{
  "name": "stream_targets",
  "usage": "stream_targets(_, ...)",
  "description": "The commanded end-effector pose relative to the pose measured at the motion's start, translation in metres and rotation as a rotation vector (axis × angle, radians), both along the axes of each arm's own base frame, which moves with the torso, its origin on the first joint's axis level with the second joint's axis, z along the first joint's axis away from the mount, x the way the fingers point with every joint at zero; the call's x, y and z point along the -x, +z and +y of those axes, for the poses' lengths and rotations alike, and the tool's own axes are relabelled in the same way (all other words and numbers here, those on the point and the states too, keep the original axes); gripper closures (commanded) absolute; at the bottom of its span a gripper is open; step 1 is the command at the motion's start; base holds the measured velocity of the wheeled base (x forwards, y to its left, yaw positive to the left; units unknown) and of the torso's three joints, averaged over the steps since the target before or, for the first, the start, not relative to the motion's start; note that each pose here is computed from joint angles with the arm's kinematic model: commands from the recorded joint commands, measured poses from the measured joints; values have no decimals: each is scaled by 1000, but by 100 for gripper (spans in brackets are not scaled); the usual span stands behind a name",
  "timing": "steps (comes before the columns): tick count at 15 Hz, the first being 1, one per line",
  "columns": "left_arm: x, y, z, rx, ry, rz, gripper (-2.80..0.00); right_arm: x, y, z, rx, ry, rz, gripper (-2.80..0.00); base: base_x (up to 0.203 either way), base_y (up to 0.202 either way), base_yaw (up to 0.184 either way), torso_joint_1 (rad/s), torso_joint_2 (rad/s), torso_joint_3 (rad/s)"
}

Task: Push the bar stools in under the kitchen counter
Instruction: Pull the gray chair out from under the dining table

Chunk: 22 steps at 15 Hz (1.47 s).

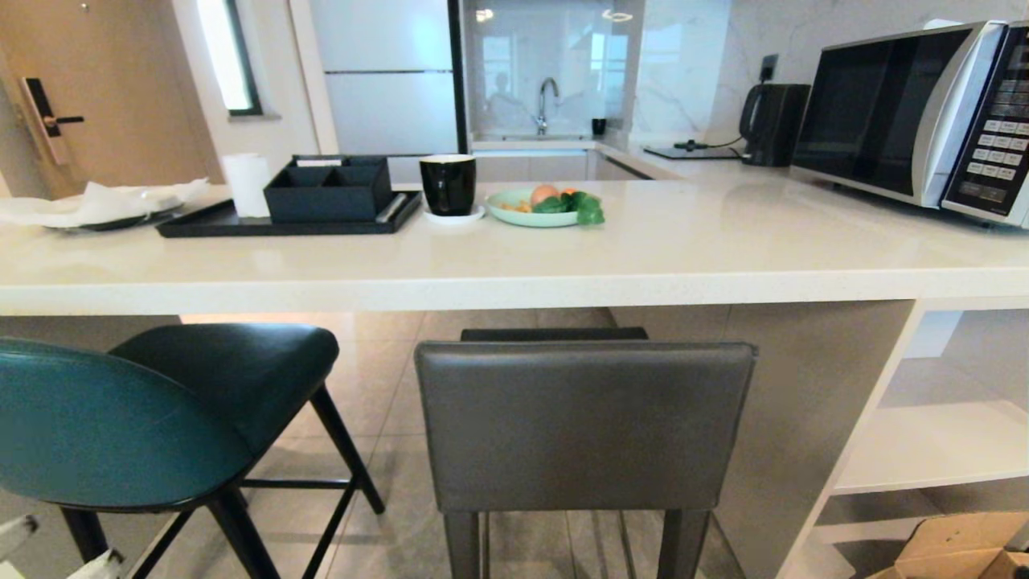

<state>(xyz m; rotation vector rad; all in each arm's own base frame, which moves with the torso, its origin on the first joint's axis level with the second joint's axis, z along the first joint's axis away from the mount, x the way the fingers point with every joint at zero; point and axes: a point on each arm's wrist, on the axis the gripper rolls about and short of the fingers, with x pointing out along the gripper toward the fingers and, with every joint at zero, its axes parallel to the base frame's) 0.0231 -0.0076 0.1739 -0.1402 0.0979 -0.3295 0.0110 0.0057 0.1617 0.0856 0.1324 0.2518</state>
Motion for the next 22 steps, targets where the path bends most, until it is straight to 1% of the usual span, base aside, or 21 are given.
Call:
stream_targets(1, -58, 2, -14, 1, -129, 179, -280, -61, 5, 2, -25, 79, 207, -280, 0, 0, 0, 0, 0, 0)
stream_targets(3, -103, -2, -29, 28, -252, 197, -280, -108, 0, 5, -38, 183, 256, -280, 0, 0, 0, 0, 0, 0)
stream_targets(4, -124, -9, -34, 49, -330, 180, -280, -132, -7, 7, -37, 244, 267, -280, 0, 0, 0, 0, 0, 0)
stream_targets(5, -140, -18, -35, 71, -423, 163, -280, -150, -15, 8, -39, 304, 268, -280, 0, 0, 0, 0, 0, 0)
stream_targets(6, -153, -31, -30, 90, -514, 155, -280, -164, -23, 10, -45, 367, 266, -280, 0, 0, 0, 0, 0, 0)
stream_targets(7, -165, -45, -25, 103, -575, 155, -280, -175, -30, 11, -55, 436, 262, -280, 0, 0, 0, 0, 0, 0)
stream_targets(8, -176, -60, -20, 112, -611, 162, -280, -185, -38, 11, -68, 504, 258, -280, 0, 0, 0, 0, 0, 0)
stream_targets(9, -186, -76, -14, 116, -638, 179, -280, -194, -46, 10, -77, 559, 247, -280, 0, 0, 0, 0, 0, 0)
stream_targets(10, -194, -88, -10, 113, -667, 178, -280, -204, -54, 9, -79, 588, 235, -280, 0, 0, 0, 0, 0, 0)
stream_targets(11, -201, -97, -7, 106, -698, 167, -280, -213, -60, 8, -74, 609, 205, -280, 0, 0, 0, 0, 0, 0)
stream_targets(12, -207, -100, -8, 92, -738, 137, -280, -221, -66, 7, -64, 629, 161, -280, 0, 0, 0, 0, 0, 0)
stream_targets(14, -220, -101, -17, 72, -793, 101, -280, -231, -78, 4, -65, 670, 119, -280, 0, 0, 0, 0, 0, 0)
stream_targets(16, -233, -105, -35, 59, -857, 86, -280, -241, -89, -3, -65, 666, 102, -280, 0, 0, 0, 0, 0, 0)
stream_targets(17, -241, -106, -43, 52, -879, 72, -280, -244, -91, -9, -61, 649, 83, -280, 0, 0, 0, 0, 0, 0)
stream_targets(18, -248, -108, -52, 45, -884, 67, -280, -246, -92, -12, -60, 646, 76, -280, 0, 0, 0, 0, 0, 0)
stream_targets(20, -265, -115, -64, 28, -840, 55, -280, -255, -96, -13, -61, 653, 72, -280, 0, 0, 0, 0, 0, 0)
stream_targets(22, -277, -119, -72, 22, -827, 44, -280, -261, -96, -16, -55, 650, 55, -280, 0, 0, 0, 0, 0, 0)
